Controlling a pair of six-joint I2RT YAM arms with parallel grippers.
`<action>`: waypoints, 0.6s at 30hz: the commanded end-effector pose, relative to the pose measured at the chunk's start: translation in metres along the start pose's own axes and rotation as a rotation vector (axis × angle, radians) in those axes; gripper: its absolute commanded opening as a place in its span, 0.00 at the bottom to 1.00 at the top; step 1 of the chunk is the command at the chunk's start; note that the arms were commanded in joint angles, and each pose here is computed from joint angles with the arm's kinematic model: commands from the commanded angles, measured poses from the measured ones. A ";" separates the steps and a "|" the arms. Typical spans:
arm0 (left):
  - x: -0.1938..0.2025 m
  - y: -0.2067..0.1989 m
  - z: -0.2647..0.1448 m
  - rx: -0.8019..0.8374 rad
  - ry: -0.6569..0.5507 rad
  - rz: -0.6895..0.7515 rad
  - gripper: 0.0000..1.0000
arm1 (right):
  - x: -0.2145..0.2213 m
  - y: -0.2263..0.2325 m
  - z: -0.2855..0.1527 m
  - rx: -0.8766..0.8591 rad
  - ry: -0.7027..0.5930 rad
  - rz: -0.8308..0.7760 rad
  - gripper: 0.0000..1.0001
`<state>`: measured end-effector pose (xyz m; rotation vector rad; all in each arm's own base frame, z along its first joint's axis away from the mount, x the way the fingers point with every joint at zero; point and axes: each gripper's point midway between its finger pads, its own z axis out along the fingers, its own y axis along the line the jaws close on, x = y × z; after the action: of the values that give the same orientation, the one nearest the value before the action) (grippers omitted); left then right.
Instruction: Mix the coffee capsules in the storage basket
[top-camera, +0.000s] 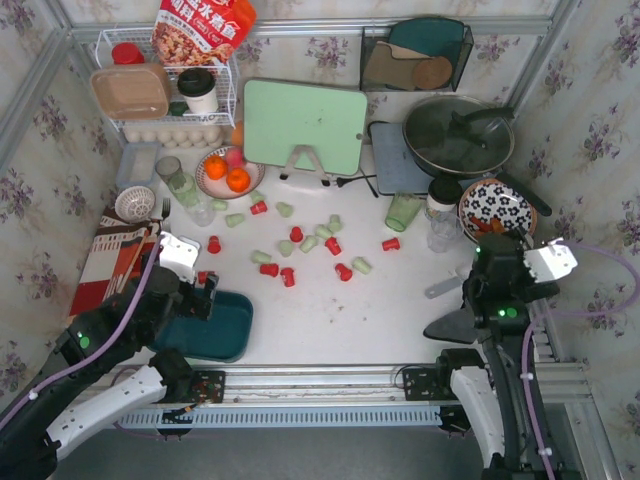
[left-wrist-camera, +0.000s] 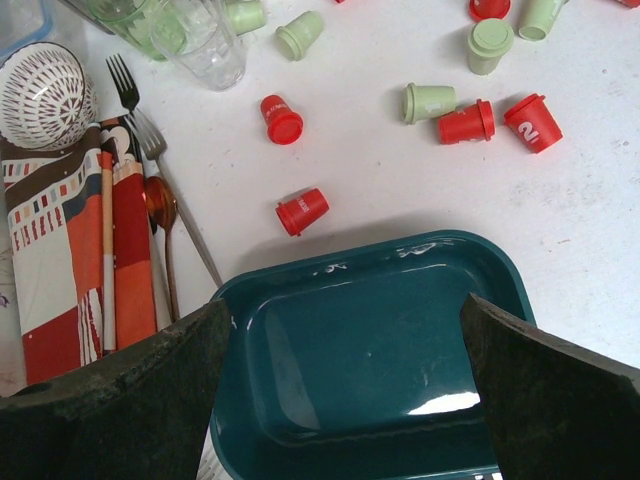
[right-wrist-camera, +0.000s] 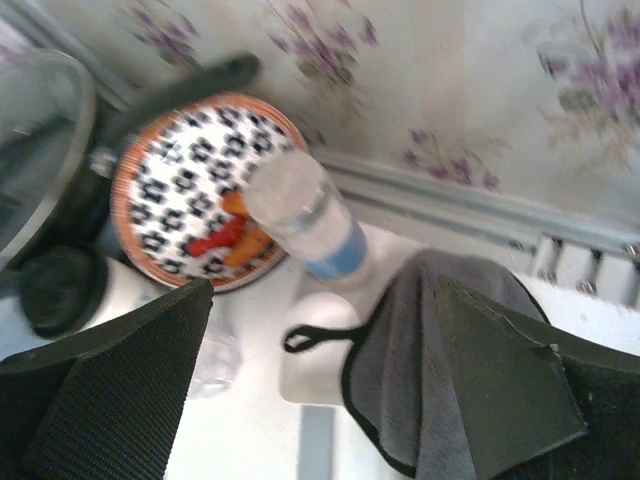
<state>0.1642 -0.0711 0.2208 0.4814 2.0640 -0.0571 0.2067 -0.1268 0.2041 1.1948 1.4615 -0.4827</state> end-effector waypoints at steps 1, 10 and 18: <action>-0.003 0.000 0.002 -0.001 -0.007 0.001 0.99 | -0.054 0.037 -0.015 -0.185 -0.094 -0.015 1.00; -0.001 0.002 0.006 -0.026 0.017 -0.004 0.99 | -0.077 0.114 -0.056 -0.571 -0.005 -0.062 0.94; 0.002 0.005 0.012 -0.059 0.048 -0.045 0.99 | 0.002 0.165 -0.107 -0.815 0.138 -0.276 0.85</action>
<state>0.1712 -0.0669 0.2132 0.4535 2.1135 0.0010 0.2883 -0.0158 0.2922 0.5605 1.6624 -0.0096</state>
